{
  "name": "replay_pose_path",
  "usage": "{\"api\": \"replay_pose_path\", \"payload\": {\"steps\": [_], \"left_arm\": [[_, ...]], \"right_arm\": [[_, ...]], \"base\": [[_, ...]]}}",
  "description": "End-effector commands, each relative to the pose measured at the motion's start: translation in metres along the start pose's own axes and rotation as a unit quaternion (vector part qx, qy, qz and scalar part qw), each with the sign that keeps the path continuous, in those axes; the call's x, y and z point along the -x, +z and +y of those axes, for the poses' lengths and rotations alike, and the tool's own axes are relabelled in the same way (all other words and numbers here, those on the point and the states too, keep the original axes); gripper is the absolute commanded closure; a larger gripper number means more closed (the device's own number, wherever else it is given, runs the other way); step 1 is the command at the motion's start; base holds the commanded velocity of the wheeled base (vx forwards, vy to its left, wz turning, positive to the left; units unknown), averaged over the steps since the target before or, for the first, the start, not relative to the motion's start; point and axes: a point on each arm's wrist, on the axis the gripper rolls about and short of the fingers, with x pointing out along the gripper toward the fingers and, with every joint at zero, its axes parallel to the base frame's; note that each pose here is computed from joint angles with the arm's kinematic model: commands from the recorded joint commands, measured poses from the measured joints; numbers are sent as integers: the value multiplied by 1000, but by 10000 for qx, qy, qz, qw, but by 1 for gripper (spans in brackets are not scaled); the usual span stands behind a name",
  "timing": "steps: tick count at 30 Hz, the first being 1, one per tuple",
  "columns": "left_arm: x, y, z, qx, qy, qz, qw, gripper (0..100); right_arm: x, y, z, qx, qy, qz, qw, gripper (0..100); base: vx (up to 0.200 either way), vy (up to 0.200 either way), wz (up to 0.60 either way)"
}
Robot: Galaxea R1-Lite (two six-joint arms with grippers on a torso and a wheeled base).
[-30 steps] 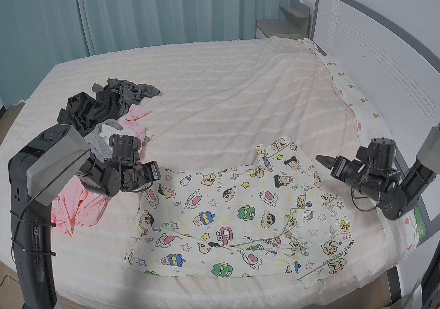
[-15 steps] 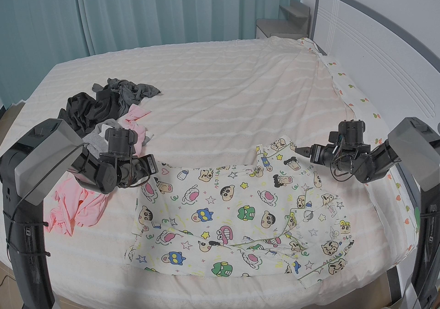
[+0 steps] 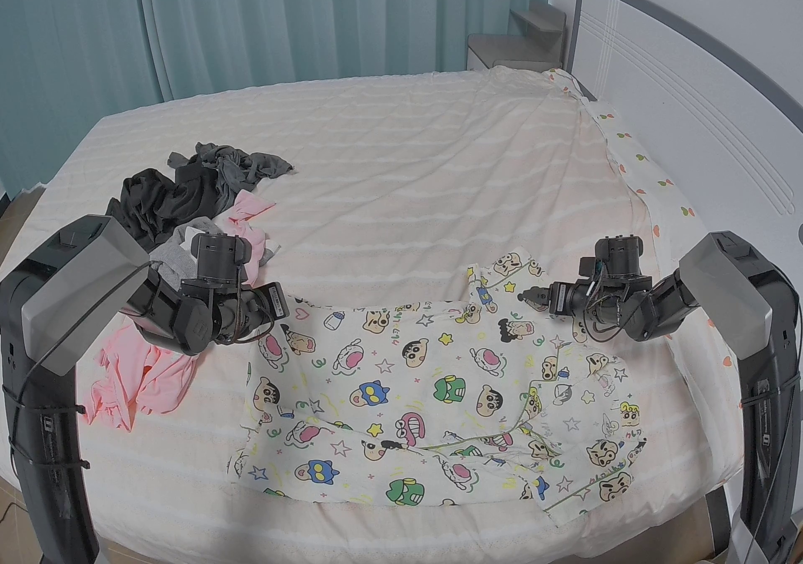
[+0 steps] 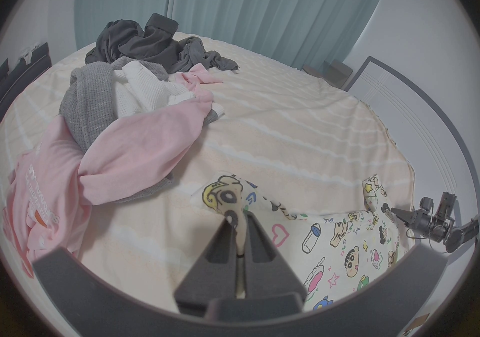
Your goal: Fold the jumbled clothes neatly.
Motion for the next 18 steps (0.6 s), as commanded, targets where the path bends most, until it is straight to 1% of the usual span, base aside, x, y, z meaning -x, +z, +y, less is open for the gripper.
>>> {"api": "replay_pose_path", "payload": {"steps": [1,6,7,10,18], "left_arm": [[1,0,0,3,-7,-5,10000,100],[0,0,-1,-1,-13,-2,10000,100],[1,0,-2,-5,-22,-7,10000,100],[0,-1,-3,-14,-31,5,10000,100],[1,0,-3,-13,-20,-8,10000,100]], "right_arm": [[3,3,5,51,43,-7,10000,0],[-1,-1,2,32,18,40,10000,0],[-1,-1,2,32,18,40,10000,100],[-3,-2,-3,7,10,65,10000,100],[9,10,-12,-95,287,15,9995,100]], "base": [[0,0,0],[0,0,0],[0,0,0],[0,0,0],[0,0,0]]}}
